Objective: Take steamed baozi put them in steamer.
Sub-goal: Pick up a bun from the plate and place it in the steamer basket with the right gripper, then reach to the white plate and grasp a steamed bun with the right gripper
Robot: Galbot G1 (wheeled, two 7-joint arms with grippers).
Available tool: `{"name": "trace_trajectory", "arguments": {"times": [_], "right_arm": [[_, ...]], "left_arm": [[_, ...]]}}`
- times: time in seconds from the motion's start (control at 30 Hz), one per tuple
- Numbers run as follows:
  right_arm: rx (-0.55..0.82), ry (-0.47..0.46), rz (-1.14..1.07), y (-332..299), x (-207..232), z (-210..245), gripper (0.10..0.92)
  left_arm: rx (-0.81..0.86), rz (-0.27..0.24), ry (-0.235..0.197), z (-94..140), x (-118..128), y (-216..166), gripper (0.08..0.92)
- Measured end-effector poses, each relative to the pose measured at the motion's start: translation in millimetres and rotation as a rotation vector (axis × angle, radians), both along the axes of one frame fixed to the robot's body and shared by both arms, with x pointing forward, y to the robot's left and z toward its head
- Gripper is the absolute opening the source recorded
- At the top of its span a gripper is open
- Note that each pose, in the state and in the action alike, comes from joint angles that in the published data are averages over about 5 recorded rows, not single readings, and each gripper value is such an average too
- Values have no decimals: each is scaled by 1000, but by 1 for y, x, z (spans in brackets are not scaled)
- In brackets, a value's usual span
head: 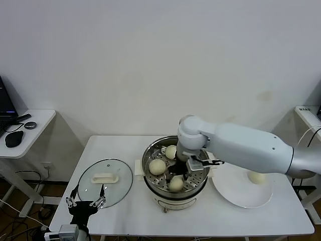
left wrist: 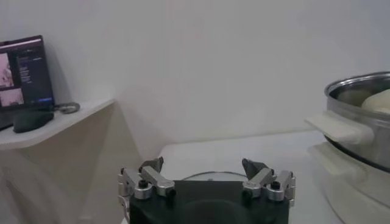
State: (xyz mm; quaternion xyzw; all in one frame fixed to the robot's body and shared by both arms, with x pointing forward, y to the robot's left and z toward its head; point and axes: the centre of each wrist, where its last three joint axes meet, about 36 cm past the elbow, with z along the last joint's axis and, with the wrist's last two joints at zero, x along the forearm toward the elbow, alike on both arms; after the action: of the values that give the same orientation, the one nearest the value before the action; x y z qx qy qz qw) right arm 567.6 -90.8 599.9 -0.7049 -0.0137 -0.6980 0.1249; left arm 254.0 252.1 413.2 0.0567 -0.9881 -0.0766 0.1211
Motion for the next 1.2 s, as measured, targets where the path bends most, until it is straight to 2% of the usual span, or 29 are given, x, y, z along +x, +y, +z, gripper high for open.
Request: {"name": "trace_trajectory", "arguments": {"times": [0.13, 0.23, 0.47, 0.7, 0.93, 1.2], "right_arm": [[11, -25, -57, -8, 3, 14, 773], [31, -41, -120, -19, 9, 30, 814], [120, -58, -378, -69, 29, 73, 823], [199, -37, -879, -165, 39, 96, 823], [202, -9, -1340, -260, 34, 77, 823], [111, -28, -1605, -329, 33, 19, 823]], "left_arm": [[-3, -2, -1, 0, 1, -1, 823], [-6, -4, -1, -1, 2, -3, 823], [-6, -13, -3, 1, 2, -4, 823], [-12, -23, 9, 0, -1, -2, 823], [-32, -36, 26, -1, -5, 0, 823], [-42, -31, 46, -1, -13, 0, 823]]}}
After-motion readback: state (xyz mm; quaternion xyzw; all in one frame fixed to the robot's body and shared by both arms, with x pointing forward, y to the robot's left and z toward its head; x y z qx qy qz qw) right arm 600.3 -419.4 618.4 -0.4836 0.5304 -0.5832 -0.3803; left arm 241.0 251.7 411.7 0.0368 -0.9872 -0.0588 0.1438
